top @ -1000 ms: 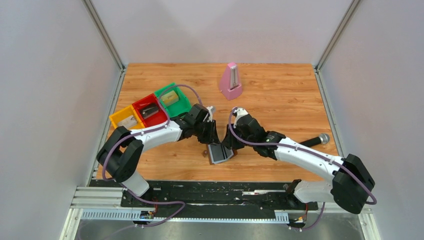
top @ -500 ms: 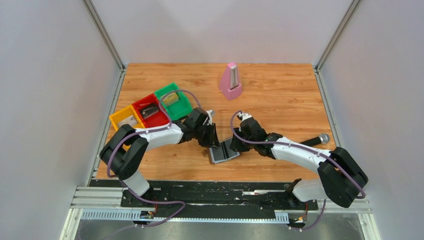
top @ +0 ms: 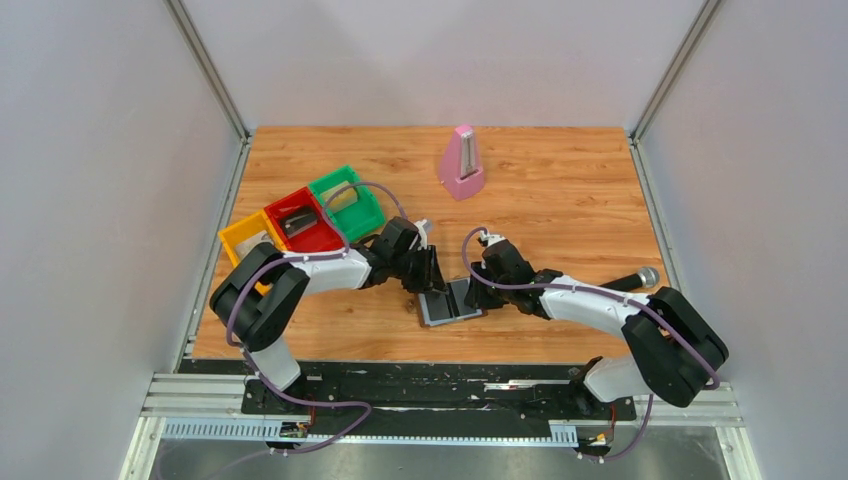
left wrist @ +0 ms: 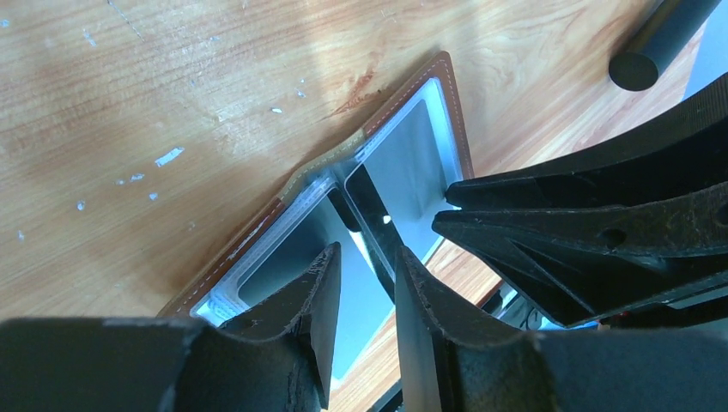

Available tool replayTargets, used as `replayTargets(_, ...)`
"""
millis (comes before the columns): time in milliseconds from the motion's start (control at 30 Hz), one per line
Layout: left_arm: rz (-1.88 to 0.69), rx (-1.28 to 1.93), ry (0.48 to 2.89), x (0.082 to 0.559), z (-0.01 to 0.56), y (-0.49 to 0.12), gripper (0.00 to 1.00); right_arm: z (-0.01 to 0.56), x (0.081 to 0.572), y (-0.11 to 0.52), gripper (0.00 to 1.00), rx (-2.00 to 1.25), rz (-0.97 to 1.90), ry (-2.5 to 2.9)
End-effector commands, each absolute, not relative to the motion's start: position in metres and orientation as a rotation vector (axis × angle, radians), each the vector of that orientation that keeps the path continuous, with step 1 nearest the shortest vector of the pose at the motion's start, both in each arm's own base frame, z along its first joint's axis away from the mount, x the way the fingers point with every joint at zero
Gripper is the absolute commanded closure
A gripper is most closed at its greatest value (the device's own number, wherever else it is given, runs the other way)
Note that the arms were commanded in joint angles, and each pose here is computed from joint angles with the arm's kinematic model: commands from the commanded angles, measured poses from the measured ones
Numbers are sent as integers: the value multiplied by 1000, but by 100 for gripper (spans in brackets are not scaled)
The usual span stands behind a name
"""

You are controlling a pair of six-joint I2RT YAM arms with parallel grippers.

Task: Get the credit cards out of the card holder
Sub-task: Remove the credit card from the card holder.

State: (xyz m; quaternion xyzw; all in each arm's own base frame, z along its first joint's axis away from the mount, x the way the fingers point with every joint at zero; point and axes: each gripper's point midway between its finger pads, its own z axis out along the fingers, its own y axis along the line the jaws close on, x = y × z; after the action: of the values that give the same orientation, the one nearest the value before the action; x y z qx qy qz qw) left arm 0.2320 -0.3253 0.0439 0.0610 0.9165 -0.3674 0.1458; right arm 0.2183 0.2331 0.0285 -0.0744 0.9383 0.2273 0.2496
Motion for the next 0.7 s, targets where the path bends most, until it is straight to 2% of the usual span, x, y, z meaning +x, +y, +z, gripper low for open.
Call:
replayTargets(0, -1042, 170, 2615, 236, 38, -328, 62, 26, 223, 235, 76, -177, 639, 2543)
replayTargets(667, -1060, 146, 2590, 243, 21, -333, 60, 21, 220, 229, 77, -146, 652, 2556)
